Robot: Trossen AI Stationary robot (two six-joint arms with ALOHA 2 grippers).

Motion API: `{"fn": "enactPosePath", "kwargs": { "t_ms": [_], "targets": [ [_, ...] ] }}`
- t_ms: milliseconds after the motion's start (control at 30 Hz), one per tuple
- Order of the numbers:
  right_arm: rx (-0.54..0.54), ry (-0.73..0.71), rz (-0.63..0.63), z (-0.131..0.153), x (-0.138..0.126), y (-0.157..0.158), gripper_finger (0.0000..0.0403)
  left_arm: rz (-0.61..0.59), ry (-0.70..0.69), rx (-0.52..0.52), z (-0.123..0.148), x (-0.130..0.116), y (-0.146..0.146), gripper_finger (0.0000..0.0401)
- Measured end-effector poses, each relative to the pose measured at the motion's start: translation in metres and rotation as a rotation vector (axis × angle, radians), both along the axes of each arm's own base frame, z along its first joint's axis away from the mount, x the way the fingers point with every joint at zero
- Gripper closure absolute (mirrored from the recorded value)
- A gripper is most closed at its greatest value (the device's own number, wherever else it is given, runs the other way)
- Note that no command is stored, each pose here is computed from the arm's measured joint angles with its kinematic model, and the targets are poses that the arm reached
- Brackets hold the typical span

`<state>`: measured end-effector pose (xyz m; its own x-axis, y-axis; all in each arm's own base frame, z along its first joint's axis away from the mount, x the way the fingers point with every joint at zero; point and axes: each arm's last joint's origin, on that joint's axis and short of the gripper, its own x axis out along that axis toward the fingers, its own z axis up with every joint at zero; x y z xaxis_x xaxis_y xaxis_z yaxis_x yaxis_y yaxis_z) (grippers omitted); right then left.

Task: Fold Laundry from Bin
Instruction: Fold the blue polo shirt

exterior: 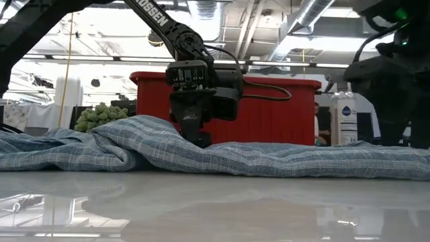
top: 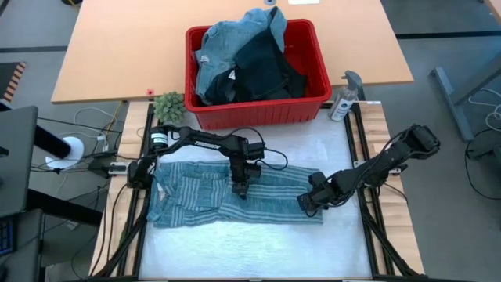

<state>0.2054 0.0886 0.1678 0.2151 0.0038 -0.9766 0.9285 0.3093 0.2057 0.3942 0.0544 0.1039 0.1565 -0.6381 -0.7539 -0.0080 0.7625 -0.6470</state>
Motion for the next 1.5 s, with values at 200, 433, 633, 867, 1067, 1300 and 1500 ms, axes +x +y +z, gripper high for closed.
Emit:
{"fn": "enactPosePath", "kwargs": {
  "t_ms": [200, 433, 633, 867, 1067, 1300, 1500],
  "targets": [
    [0.083, 0.059, 0.008, -0.001, 0.001, -0.008, 0.0086, -0.003, -0.011, -0.001, 0.000, 0.001, 0.000, 0.0186],
    [-0.025, 0.038, -0.142, 0.006, -0.004, -0.019, 0.0038, 0.002, -0.019, -0.027, -0.001, 0.002, -0.001, 0.0186],
    [-0.106, 0.063, -0.232, 0.011, -0.015, -0.026, 0.0023, 0.009, -0.014, -0.026, -0.001, 0.002, -0.001, 0.0186],
    [-0.143, 0.005, -0.217, 0.009, -0.009, -0.022, 0.0023, 0.010, -0.012, -0.021, -0.001, 0.002, -0.001, 0.0186],
    [-0.173, -0.004, -0.201, 0.002, -0.012, -0.018, 0.0023, 0.010, -0.012, -0.020, -0.001, 0.002, -0.001, 0.0186],
    [-0.158, -0.045, -0.208, -0.006, -0.014, -0.016, 0.0023, 0.010, -0.014, -0.020, -0.001, 0.002, -0.001, 0.0186],
    [-0.189, -0.085, -0.212, -0.005, -0.013, -0.014, 0.0023, 0.010, -0.023, -0.018, -0.001, 0.003, 0.000, 0.0186]
  ]
}}
